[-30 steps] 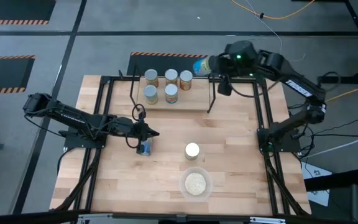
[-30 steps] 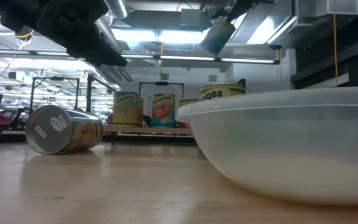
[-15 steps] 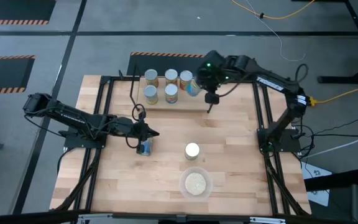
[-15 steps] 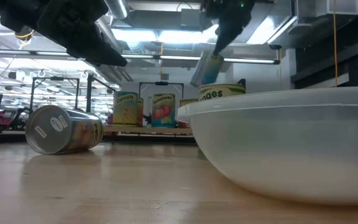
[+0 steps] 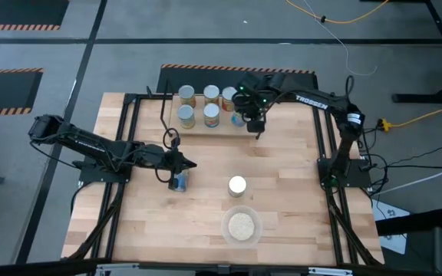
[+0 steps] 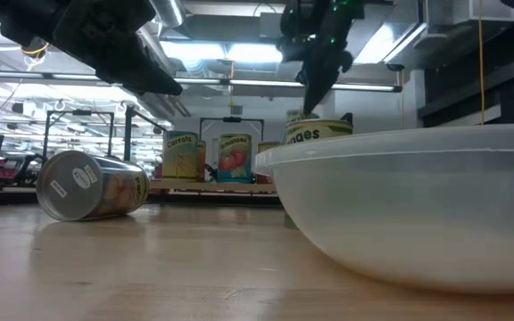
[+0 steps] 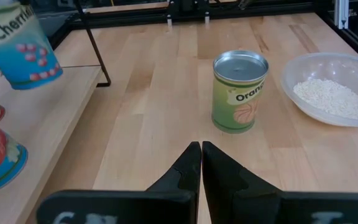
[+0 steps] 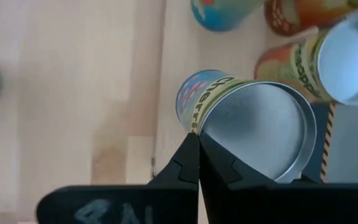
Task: Pick and place cans onto a shelf
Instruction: Put the canned cherries on the shelf
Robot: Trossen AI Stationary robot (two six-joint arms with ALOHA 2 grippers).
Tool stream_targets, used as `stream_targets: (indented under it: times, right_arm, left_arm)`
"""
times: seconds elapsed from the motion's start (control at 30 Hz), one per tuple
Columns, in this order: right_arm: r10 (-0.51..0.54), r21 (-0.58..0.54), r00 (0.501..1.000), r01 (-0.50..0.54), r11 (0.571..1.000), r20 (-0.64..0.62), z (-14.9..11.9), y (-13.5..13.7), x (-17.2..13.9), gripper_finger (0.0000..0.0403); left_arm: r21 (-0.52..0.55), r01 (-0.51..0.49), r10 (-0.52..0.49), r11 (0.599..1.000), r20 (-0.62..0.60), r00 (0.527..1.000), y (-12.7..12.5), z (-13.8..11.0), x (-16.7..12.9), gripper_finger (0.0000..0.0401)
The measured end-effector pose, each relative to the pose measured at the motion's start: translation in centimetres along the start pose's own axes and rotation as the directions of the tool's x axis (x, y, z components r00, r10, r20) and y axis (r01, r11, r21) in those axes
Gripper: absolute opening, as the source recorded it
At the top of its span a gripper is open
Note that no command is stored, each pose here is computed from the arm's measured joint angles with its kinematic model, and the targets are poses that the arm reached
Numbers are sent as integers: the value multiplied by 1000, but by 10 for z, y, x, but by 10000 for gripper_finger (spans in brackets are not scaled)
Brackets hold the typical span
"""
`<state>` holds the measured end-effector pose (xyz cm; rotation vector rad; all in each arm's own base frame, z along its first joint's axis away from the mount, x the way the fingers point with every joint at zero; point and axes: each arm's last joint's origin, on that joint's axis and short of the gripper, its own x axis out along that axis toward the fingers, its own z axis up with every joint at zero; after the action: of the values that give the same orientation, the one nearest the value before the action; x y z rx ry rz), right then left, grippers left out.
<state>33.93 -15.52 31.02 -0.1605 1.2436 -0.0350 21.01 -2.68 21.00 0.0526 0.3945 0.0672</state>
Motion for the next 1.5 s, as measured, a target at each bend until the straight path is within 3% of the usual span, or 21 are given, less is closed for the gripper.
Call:
stream_targets:
  times: [0.2, 0.53, 1.1, 1.5]
  right_arm:
    - [-61, 14, 995, 62, 998, -81, -2, -10, 18, 4]
    - [-56, 37, 990, 62, 997, -128, -12, -34, 38, 4]
    - [-100, 80, 989, 108, 991, -106, -30, -66, 37, 6]
    - [-78, 94, 993, 86, 992, -89, -31, -68, 36, 7]
  left_arm:
    - [9, 0, 0, 1000, -4, 1000, 0, 0, 0, 9]
    - [10, 0, 0, 1000, -4, 1000, 0, 0, 0, 9]
    - [9, 0, 0, 1000, -4, 1000, 0, 0, 0, 9]
    - [9, 0, 0, 1000, -4, 1000, 0, 0, 0, 9]
